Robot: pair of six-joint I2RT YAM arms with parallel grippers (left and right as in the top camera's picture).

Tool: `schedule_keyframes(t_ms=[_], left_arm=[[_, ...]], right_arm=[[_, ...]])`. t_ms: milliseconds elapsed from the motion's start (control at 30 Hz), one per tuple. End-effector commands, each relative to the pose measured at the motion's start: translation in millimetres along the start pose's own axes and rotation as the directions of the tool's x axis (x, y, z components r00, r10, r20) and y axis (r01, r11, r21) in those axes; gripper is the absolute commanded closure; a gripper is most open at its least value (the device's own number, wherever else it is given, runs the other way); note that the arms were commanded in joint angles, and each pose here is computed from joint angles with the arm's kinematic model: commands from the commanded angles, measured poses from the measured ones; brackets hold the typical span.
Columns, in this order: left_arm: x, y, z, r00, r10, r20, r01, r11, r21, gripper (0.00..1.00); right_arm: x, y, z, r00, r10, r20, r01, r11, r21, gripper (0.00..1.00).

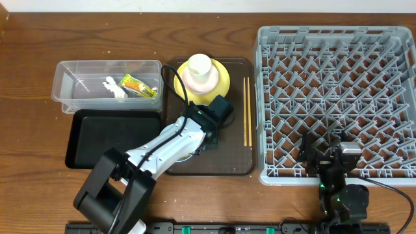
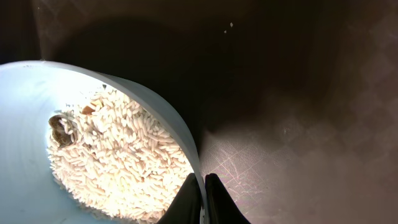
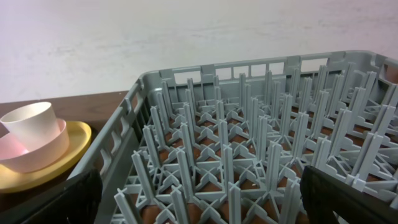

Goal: Sort waste into correct bins and load items into the dishwasher rack
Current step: 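Move the left gripper to the light-blue rice bowl and grip its rim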

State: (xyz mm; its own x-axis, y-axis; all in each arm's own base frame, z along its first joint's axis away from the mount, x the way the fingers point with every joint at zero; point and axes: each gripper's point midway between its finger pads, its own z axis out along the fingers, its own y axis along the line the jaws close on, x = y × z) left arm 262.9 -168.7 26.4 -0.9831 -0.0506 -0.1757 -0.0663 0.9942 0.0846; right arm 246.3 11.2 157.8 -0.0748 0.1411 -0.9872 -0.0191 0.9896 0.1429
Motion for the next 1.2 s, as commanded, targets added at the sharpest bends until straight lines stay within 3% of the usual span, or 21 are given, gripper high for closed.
schedule_keyframes(t_ms=[0,833,1167], left_arm=[[10.3,-2.1,5.2,0.999,0.0,-0.037,0.001,1.0,0.006,0.94],[3.7,-8.1,-16.0,1.0,-0.003,0.01,0.003,0.998,0.06,0.94],[-3.7,-7.5,-46.6,0.997,-0.022,0.078,0.013,0.992,0.122,0.94]], right_arm=[[0.6,-1.6,-0.1,1.0,-0.014,-0.001,0.014,1.0,0.006,0.01],[0.6,-1.6,-0.1,1.0,-0.014,-0.001,0.014,1.0,0.006,0.01],[0.6,-1.6,-0.1,1.0,-0.014,-0.001,0.014,1.0,0.006,0.01]])
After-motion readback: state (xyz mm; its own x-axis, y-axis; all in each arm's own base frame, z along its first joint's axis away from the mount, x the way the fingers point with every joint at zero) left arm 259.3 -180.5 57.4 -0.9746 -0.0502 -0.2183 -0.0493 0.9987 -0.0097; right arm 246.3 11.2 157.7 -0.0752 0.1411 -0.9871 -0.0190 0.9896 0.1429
